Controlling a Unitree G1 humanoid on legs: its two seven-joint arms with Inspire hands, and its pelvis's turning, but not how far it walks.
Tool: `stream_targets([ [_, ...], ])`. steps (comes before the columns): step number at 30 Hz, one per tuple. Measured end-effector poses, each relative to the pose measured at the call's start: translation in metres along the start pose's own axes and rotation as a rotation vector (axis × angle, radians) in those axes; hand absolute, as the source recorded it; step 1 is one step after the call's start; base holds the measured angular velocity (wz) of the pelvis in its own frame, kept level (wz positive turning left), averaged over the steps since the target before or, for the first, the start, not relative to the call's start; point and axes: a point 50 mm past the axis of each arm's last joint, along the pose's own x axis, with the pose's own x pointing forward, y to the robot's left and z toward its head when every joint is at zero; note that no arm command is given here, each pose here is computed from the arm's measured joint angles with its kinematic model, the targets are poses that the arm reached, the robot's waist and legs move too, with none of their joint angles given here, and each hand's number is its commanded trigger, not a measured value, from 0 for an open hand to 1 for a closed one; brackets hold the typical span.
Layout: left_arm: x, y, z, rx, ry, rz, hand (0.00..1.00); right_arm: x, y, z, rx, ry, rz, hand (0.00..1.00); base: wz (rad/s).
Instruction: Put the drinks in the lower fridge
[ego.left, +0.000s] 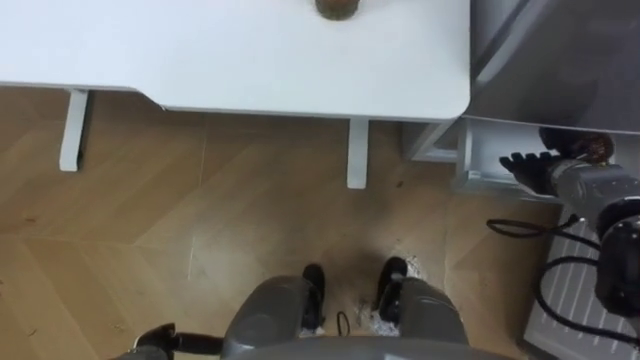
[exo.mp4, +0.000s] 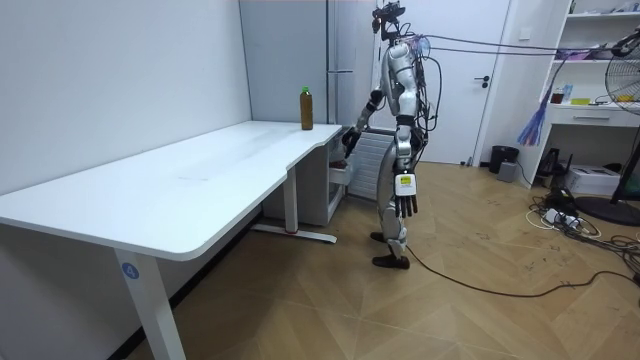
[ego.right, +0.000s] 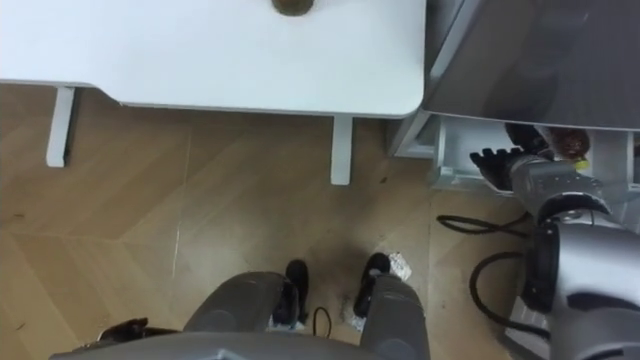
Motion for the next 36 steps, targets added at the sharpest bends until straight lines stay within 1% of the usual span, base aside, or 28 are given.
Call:
stream_targets([
  [3,0.000,0.001,-0.004,-0.006,0.013,0.013,0.00,0.000,-0.014,0.000,-0.026,0.001,-0.011,0.00,-0.01],
  [5,0.000,0.004,-0.011,-0.044,0.026,0.024,0.00,0.000,-0.030,0.000,-0.042,-0.002,-0.019,0.00,-0.07],
  [9,-0.001,0.009,-0.017,-0.083,0.027,0.038,0.00,-0.002,-0.051,0.002,-0.055,-0.015,-0.007,0.00,-0.02],
  [12,-0.001,0.012,-0.017,-0.107,0.015,0.048,0.00,-0.005,-0.071,0.005,-0.143,-0.030,-0.007,0.00,0.00],
  [14,-0.001,0.012,-0.019,-0.114,0.014,0.057,0.00,-0.009,-0.095,0.004,-0.230,-0.029,-0.043,0.00,0.00],
  [15,-0.001,0.012,-0.021,-0.118,0.015,0.059,0.00,-0.011,-0.102,0.003,-0.256,-0.024,-0.057,0.00,-0.03],
  [16,-0.001,0.012,-0.025,-0.129,0.021,0.063,0.00,-0.013,-0.117,-0.001,-0.309,-0.005,-0.090,0.00,0.00],
  [17,-0.001,0.013,-0.027,-0.154,0.020,0.066,0.00,-0.017,-0.134,-0.007,-0.366,0.024,-0.127,0.00,0.00],
  [20,-0.002,0.014,-0.034,-0.203,0.023,0.070,0.00,-0.026,-0.167,-0.022,-0.488,0.103,-0.197,0.00,0.00],
  [21,-0.002,0.014,-0.035,-0.206,0.026,0.072,0.00,-0.028,-0.173,-0.025,-0.512,0.120,-0.209,0.00,-0.06],
  [23,-0.003,0.017,-0.041,-0.235,0.038,0.092,0.00,-0.036,-0.197,-0.040,-0.581,0.193,-0.272,0.00,-0.02],
  [27,-0.003,0.018,-0.040,-0.283,0.036,0.115,0.00,-0.044,-0.216,-0.058,-0.670,0.279,-0.322,0.00,0.07],
  [29,-0.003,0.017,-0.042,-0.288,0.040,0.126,0.00,-0.049,-0.226,-0.071,-0.751,0.343,-0.327,0.00,-0.06],
  [36,-0.003,0.009,-0.040,-0.302,0.035,0.150,0.00,-0.060,-0.244,-0.089,-0.827,0.425,-0.353,0.00,0.03],
])
